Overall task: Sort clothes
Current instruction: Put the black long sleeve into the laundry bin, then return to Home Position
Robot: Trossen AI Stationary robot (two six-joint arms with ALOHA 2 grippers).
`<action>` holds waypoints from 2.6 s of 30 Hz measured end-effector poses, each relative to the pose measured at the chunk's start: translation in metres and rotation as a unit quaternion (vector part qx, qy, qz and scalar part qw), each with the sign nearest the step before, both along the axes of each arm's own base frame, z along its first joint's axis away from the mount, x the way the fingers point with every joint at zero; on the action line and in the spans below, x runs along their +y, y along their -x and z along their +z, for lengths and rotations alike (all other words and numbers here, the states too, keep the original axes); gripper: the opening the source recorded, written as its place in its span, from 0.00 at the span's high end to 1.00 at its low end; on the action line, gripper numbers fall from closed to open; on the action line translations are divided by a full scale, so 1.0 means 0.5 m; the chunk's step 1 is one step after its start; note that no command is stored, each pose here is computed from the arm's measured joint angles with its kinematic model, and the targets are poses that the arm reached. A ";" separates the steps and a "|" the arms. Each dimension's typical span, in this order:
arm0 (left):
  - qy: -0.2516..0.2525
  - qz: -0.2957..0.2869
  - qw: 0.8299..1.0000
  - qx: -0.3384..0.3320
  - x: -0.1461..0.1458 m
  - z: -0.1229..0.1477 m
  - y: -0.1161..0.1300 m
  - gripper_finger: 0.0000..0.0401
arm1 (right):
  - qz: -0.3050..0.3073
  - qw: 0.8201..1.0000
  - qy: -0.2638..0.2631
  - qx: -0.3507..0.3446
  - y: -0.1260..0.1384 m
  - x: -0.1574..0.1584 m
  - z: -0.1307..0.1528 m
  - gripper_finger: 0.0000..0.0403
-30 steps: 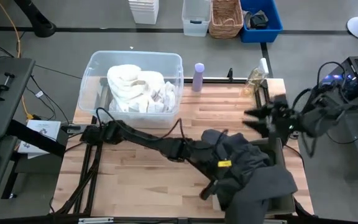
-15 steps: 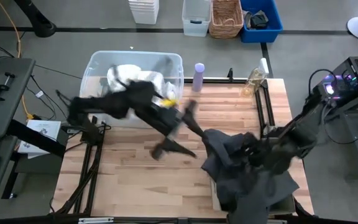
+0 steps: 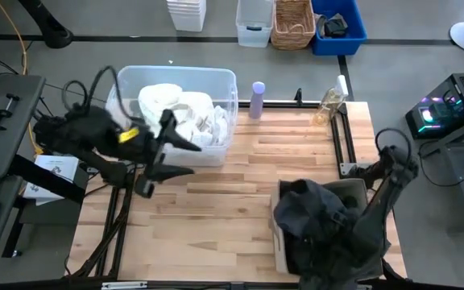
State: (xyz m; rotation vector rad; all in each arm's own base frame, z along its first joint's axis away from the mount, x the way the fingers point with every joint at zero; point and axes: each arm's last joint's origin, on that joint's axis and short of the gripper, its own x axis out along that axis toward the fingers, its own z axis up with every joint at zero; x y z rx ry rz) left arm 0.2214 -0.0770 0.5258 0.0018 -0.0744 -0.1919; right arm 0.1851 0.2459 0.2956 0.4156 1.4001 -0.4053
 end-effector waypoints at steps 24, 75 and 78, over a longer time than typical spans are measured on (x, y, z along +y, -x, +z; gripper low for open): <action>0.045 -0.034 0.998 0.020 -0.036 -0.133 0.123 0.49 | -0.261 0.937 -0.198 0.122 -0.112 -0.087 -0.236 0.41; 0.231 0.100 0.962 -0.102 0.119 -0.654 0.253 0.96 | -0.094 0.968 0.066 -0.224 -0.167 -0.424 0.218 0.66; 0.219 0.119 0.961 -0.122 0.122 -0.647 0.257 0.98 | -0.030 0.972 0.059 -0.224 -0.178 -0.478 0.221 0.86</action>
